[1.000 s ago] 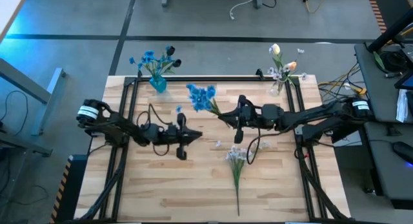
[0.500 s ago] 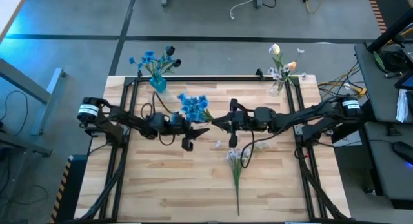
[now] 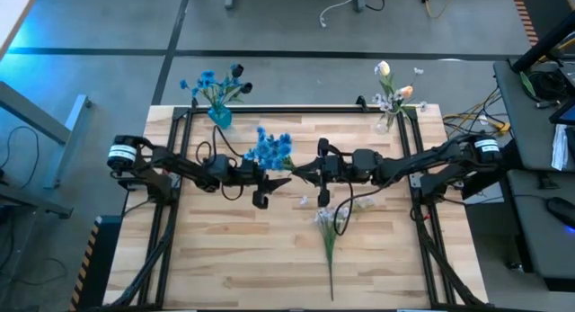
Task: Sort flowers into vase by color
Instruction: Put the blue flowers into the blue vase
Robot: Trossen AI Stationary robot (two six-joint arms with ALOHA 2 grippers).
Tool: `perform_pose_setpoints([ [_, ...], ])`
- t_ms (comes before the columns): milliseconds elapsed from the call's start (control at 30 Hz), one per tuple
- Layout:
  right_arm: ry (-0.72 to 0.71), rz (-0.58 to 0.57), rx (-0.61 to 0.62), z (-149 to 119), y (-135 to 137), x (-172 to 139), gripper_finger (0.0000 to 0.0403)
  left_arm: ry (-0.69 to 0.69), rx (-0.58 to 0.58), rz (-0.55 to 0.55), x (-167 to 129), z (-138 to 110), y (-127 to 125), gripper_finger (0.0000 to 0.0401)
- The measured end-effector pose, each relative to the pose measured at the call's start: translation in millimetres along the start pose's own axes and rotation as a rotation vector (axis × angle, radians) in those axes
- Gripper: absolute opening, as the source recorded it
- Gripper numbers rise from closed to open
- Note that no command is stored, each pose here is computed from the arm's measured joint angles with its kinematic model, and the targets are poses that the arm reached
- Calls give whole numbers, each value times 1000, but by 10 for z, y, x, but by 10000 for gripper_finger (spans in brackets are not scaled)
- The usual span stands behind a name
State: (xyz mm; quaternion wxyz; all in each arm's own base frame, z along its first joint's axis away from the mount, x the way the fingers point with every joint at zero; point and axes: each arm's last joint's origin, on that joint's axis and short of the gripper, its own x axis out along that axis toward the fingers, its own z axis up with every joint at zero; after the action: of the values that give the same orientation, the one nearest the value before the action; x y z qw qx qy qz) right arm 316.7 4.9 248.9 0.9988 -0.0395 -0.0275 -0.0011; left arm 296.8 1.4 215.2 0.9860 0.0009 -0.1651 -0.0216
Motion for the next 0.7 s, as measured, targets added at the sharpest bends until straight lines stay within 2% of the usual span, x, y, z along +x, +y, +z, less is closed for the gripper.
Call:
perform_pose_setpoints([
  [300,-9,23,-8,8,65,2,18,23,6,-18,106,30,23,155],
  [467,-4,22,-10,-9,67,9,18,-5,13,-93,198,106,2,156],
  [700,9,20,-10,-38,67,19,18,15,50,-93,324,163,12,153],
])
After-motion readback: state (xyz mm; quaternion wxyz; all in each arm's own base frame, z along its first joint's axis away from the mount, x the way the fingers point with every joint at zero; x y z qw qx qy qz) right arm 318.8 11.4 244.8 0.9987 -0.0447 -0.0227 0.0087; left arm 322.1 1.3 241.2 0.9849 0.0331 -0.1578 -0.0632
